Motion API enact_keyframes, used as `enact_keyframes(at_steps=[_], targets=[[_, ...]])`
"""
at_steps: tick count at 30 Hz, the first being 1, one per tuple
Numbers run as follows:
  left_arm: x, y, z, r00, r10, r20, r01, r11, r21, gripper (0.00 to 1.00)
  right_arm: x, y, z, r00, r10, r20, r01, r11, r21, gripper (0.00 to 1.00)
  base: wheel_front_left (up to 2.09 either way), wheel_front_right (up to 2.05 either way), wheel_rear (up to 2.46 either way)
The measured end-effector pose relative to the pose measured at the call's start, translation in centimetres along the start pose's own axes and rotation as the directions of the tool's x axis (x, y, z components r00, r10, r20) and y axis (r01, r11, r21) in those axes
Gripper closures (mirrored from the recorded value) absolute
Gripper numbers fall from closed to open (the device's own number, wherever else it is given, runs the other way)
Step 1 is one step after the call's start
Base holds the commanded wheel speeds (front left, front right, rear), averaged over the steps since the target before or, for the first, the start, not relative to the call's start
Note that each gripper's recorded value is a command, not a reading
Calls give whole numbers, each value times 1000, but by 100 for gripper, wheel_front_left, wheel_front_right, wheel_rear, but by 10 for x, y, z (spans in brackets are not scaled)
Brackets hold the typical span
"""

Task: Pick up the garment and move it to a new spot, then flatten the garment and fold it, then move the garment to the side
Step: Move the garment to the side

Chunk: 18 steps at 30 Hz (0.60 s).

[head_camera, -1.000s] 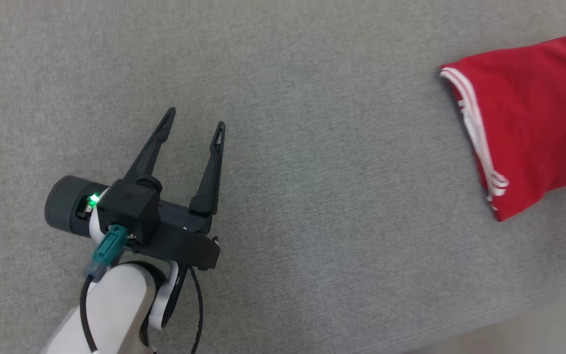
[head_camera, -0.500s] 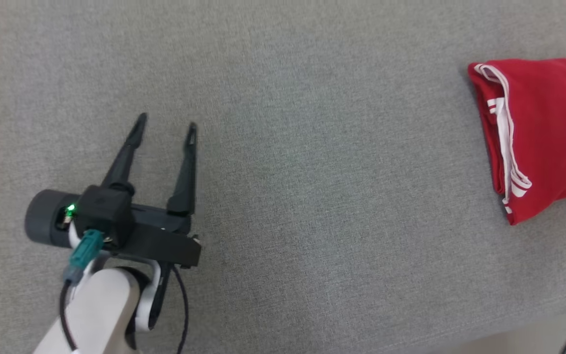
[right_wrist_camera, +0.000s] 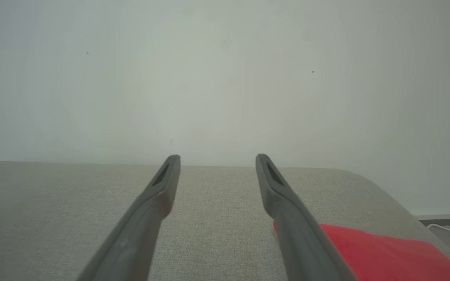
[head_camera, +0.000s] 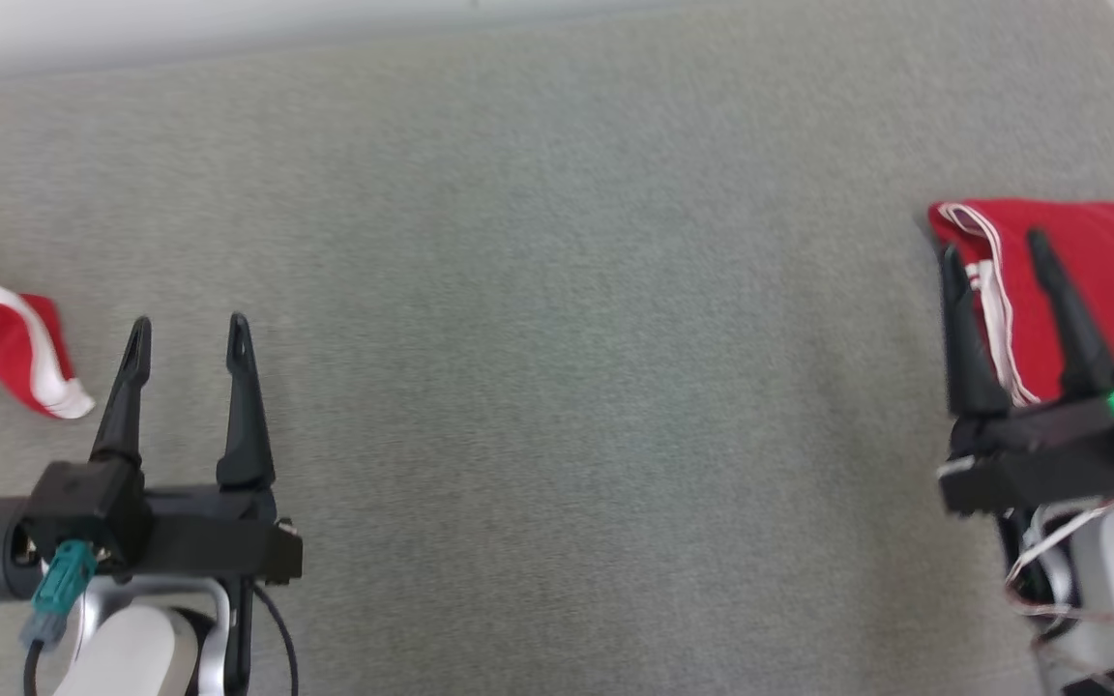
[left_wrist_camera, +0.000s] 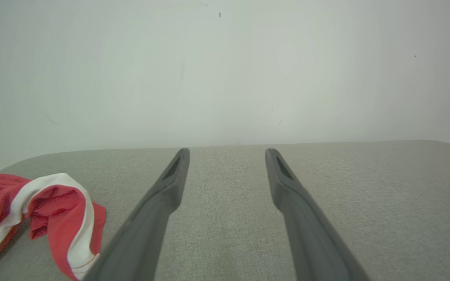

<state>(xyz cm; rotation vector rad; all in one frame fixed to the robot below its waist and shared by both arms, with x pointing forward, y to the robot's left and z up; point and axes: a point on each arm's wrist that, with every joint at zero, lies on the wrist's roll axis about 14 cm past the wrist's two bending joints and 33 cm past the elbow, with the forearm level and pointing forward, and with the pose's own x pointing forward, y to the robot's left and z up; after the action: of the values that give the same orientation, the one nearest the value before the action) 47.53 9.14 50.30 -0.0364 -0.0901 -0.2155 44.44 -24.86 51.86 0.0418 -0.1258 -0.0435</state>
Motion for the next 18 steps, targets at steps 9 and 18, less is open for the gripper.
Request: enact_keyframes(at_steps=[9,18], targets=[[-44,30,13,996,90,-3,-90,995,39,0,-37,39,-17,996,44,-81,-37,996,79,0,0,0,0],[-92,39,18,991,136,-23,-134,990,46,0,-74,46,-11,992,52,-113,-42,995,91,0,0,0,0]])
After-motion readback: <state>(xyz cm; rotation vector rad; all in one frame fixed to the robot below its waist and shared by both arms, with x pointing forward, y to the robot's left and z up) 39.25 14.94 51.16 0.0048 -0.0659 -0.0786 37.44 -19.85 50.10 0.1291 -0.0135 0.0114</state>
